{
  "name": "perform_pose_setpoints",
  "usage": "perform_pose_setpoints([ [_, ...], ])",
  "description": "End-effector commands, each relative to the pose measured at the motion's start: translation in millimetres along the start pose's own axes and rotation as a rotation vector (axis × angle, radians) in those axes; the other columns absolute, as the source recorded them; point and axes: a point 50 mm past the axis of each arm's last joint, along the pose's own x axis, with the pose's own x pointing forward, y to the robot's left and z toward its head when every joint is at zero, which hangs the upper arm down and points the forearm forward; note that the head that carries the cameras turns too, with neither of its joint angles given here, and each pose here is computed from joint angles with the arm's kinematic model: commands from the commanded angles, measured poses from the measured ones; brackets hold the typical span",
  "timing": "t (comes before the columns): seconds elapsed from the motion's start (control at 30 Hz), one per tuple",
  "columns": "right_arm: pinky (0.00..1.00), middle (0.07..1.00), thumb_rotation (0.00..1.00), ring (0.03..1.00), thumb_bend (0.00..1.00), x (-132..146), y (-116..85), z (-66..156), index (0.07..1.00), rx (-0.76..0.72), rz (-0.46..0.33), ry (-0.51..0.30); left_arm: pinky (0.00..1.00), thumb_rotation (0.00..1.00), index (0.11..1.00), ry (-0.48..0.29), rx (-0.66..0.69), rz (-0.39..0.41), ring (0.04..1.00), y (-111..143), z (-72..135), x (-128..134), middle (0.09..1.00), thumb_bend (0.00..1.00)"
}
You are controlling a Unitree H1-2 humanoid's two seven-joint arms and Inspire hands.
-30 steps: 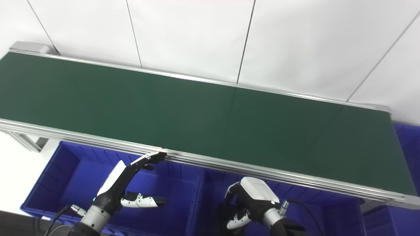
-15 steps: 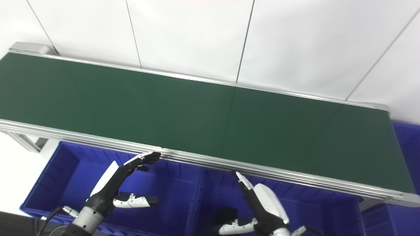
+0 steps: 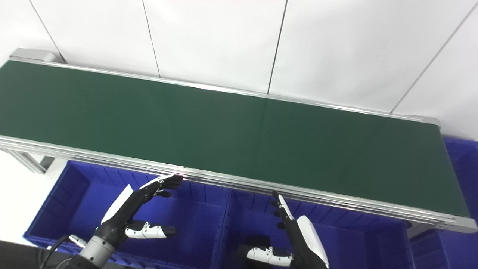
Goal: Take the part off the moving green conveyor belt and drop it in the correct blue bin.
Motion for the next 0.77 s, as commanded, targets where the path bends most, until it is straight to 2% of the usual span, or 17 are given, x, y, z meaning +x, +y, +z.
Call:
perform_pose_setpoints([
  [0.0,0.83,0.944,0.42,0.896,0.89,-1,-2,7,1.000,0.028,-0.042,-0.079,0.75,0.57,0.818,-0.065,-0.004,0.004,0.803,4,8,6,0.832,0.81],
  [0.1,0.82,0.955,0.44,0.901,0.90,-2,1,7,1.000,0.047,-0.060,-0.077,0.75,0.57,0.816,-0.060,-0.011,0.003,0.803,4,9,6,0.831,0.82],
  [0.37,0.81,0.965,0.39,0.900,0.90,-5,14,15,1.000,0.091,-0.104,-0.083,0.75,0.53,0.816,-0.070,-0.003,0.005,0.803,12,6,-3,0.831,0.80],
  [0.73,0.81,0.954,0.37,0.901,0.90,-4,23,27,1.000,0.108,-0.126,-0.093,0.75,0.49,0.811,-0.074,0.006,0.000,0.805,24,9,-7,0.832,0.77],
])
